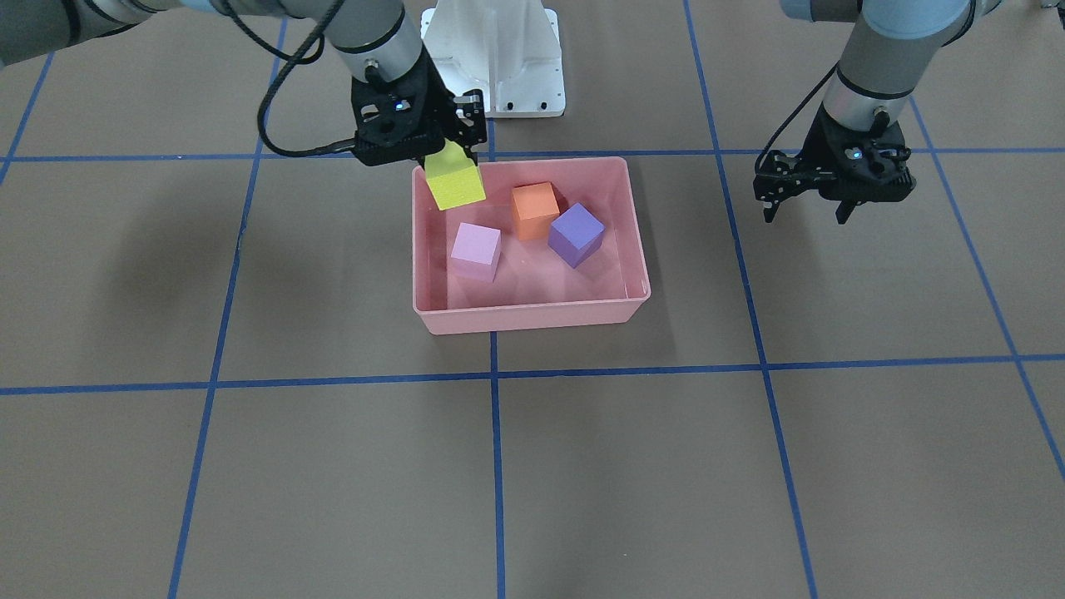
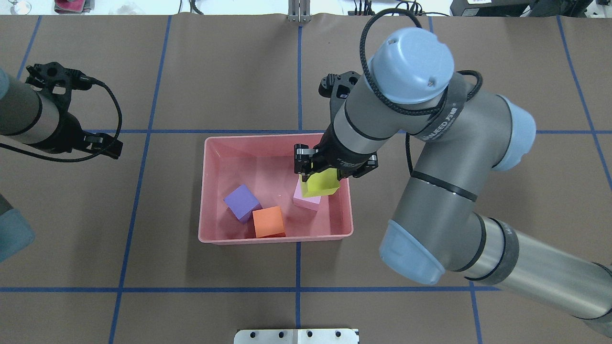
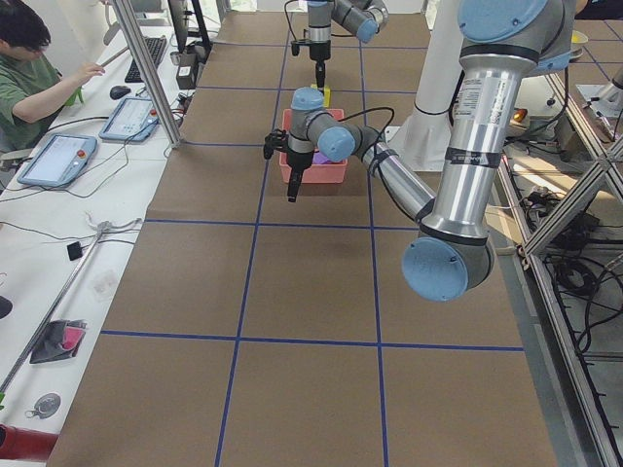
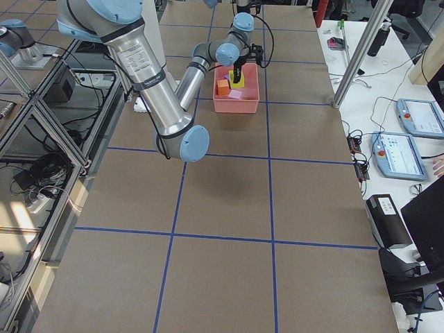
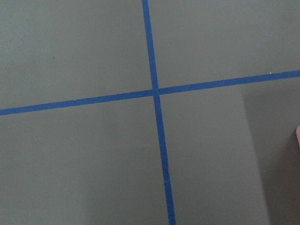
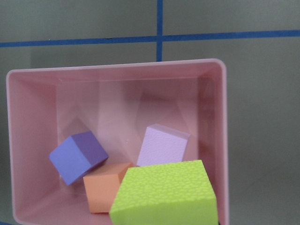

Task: Place blocks into pink bin with both arms
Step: 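Place the yellow cube into the bin with the right gripper and release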

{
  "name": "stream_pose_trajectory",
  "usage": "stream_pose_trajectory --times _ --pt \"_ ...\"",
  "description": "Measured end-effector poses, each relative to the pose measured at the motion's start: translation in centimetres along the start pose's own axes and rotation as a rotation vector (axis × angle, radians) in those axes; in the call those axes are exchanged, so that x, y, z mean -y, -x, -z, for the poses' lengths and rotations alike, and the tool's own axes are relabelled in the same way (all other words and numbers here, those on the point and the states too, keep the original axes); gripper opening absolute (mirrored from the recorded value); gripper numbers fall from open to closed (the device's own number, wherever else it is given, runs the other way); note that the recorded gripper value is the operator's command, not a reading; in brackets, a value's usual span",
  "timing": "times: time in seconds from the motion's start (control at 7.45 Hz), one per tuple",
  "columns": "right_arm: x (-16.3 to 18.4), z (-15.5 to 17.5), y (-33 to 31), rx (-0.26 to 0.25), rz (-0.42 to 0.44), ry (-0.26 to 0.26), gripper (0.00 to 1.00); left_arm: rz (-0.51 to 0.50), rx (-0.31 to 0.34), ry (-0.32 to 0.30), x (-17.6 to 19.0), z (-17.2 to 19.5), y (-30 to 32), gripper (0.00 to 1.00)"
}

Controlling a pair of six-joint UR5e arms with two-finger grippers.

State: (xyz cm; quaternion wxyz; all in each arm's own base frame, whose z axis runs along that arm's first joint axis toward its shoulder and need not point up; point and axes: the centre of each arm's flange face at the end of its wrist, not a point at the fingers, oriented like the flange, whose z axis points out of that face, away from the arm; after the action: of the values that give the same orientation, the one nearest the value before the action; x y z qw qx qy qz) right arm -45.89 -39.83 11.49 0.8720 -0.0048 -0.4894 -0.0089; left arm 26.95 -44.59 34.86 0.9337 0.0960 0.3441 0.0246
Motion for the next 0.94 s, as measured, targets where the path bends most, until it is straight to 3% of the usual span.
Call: stream_pose_trajectory --times 0.13,0.67,0.94 --pt "-0.6 -1.1 0.9 -0.009 -0.002 0.0 0.98 0.003 0.004 0.002 0.1 -0.2 0.2 1.0" --pt "-0.5 -2.5 1.0 -0.031 0.008 -0.004 1.0 0.007 0.008 0.002 0.3 -0.4 0.5 1.0" --pt "0.0 -1.7 -0.2 -0.07 -0.011 -0.04 1.0 0.021 0.018 0.005 0.3 -0.8 0.8 1.0"
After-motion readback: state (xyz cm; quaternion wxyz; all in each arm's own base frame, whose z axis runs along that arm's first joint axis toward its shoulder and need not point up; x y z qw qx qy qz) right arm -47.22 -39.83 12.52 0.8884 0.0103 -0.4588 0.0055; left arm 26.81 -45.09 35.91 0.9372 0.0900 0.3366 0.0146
